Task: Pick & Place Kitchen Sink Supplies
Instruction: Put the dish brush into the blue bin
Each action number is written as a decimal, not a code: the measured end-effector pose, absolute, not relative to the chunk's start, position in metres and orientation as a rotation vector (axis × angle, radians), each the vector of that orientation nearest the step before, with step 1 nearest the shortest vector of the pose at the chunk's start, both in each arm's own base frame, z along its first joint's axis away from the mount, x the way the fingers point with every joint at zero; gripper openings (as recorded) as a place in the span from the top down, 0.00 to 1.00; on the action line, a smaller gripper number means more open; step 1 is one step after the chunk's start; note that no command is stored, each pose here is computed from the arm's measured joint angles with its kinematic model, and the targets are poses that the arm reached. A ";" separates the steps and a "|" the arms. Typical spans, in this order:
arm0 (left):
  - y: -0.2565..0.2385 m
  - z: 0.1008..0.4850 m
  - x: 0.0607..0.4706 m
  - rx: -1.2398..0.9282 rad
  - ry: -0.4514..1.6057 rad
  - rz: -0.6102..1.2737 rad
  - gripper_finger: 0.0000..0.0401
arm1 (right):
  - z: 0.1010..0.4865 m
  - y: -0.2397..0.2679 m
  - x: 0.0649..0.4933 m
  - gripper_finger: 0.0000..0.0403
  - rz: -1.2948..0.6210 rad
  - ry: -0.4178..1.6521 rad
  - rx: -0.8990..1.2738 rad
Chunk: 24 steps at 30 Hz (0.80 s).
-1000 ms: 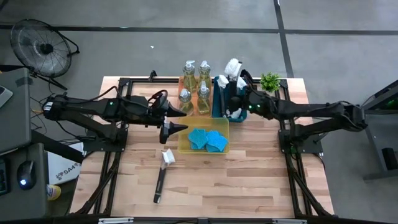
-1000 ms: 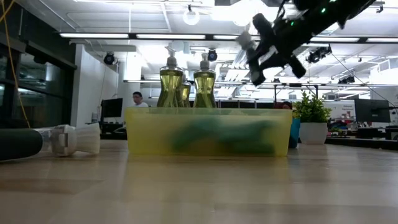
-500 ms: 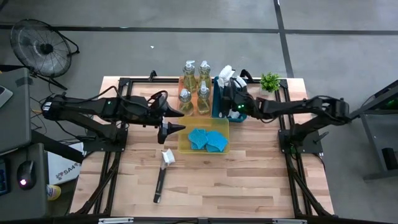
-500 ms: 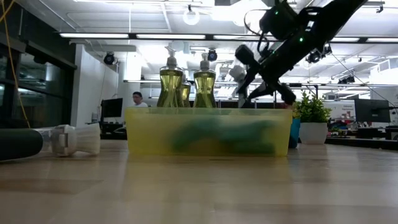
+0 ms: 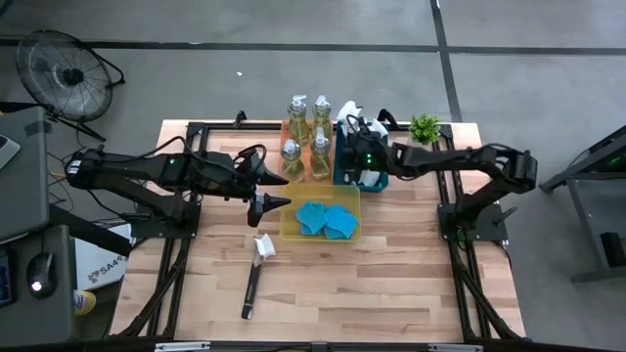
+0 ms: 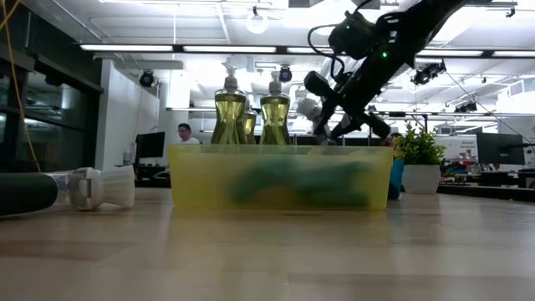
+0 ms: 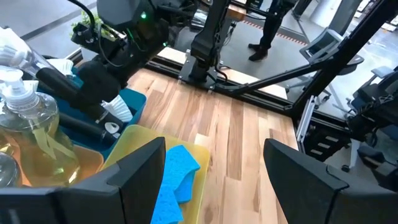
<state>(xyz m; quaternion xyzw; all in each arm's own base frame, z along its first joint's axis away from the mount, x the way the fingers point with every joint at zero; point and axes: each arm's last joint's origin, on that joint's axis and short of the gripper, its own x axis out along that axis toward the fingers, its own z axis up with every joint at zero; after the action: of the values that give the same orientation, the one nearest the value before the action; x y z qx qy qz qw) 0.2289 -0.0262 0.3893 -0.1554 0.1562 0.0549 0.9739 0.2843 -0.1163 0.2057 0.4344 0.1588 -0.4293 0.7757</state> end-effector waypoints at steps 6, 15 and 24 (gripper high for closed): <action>-0.026 0.389 0.229 -0.313 0.315 0.111 0.33 | 0.211 -0.118 0.283 0.74 -0.987 0.375 0.953; -0.026 0.389 0.229 -0.313 0.319 0.111 0.33 | 0.198 -0.119 0.287 0.71 -0.999 0.445 0.967; -0.026 0.387 0.228 -0.309 0.339 0.115 0.33 | 0.195 -0.119 0.288 0.70 -0.990 0.461 0.972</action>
<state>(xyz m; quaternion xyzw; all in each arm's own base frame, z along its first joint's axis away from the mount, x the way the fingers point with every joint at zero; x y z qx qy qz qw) 0.2281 -0.0261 0.3871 -0.1533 0.1679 0.0569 0.9722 0.2877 -0.1193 0.1947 0.4439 0.2103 -0.4520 0.7446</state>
